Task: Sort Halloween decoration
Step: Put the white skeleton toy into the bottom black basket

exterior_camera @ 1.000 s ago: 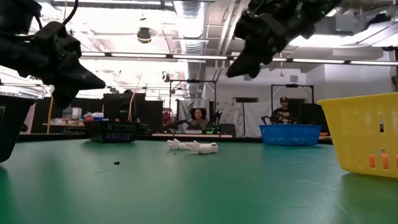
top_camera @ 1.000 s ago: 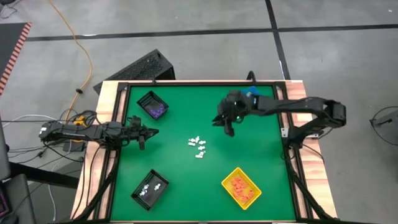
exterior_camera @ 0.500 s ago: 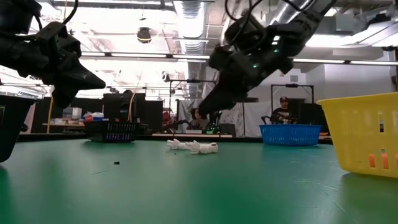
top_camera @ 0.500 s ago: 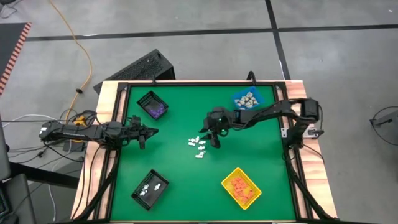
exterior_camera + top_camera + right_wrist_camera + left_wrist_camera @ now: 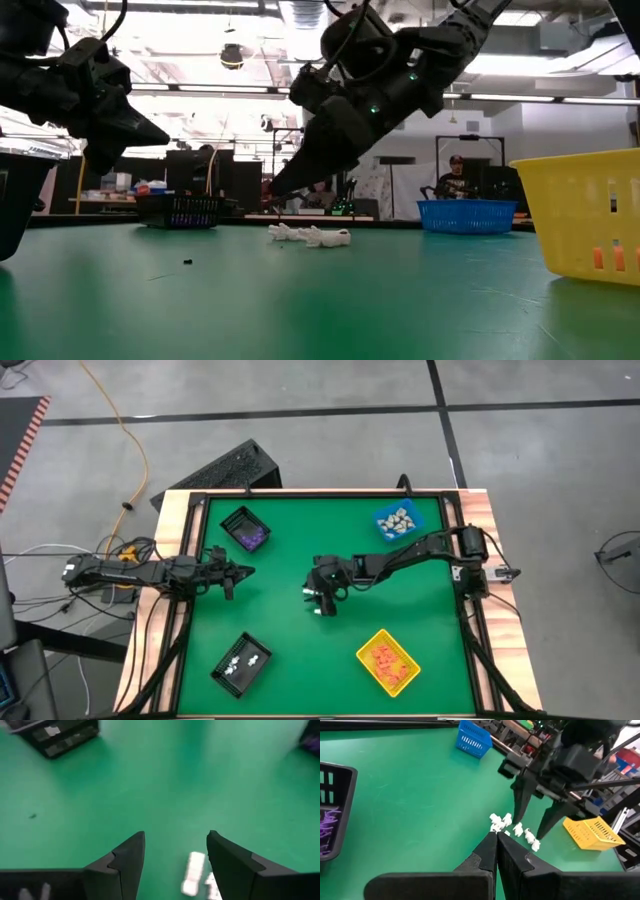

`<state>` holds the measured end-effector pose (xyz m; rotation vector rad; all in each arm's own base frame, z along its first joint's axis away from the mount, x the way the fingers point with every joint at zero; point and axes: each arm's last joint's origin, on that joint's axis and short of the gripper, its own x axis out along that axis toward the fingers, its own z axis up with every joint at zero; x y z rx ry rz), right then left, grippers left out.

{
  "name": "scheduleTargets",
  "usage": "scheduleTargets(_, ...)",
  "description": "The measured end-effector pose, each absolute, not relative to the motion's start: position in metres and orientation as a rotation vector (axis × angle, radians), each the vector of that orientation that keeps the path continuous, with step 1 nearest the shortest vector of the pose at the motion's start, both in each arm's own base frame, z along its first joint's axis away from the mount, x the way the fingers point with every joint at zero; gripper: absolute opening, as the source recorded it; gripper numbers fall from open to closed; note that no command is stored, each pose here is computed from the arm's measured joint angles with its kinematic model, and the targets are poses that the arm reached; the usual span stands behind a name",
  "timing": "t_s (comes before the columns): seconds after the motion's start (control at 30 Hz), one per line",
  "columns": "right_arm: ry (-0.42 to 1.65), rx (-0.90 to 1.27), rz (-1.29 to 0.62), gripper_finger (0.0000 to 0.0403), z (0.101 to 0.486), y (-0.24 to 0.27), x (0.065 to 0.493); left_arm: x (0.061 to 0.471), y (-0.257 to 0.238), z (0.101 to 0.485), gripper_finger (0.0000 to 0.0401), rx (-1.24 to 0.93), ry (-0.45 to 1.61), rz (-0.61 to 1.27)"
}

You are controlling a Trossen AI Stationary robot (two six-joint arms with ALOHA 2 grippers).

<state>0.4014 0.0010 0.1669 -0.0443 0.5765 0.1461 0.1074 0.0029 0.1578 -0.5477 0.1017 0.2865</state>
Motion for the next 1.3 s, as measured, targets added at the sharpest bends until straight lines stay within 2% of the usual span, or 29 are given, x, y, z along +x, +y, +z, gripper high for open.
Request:
scheduleTargets(0.73,0.682,0.05,0.04,0.0221,0.125,0.005,0.407,0.109,0.003,0.155,0.0,-0.52,0.131,0.294)
scheduleTargets(0.87,0.686,0.054,0.004,0.0192,0.125,0.004,0.407,0.109,0.003,0.155,0.0,-0.52,0.131,0.293)
scheduleTargets(1.13,0.689,0.097,-0.029,0.0087,0.125,0.004,0.406,0.109,0.003,0.155,0.0,-0.519,0.132,0.293)
scheduleTargets(1.3,0.684,0.131,-0.038,0.0038,0.129,0.005,0.408,0.109,0.003,0.155,0.0,-0.521,0.131,0.294)
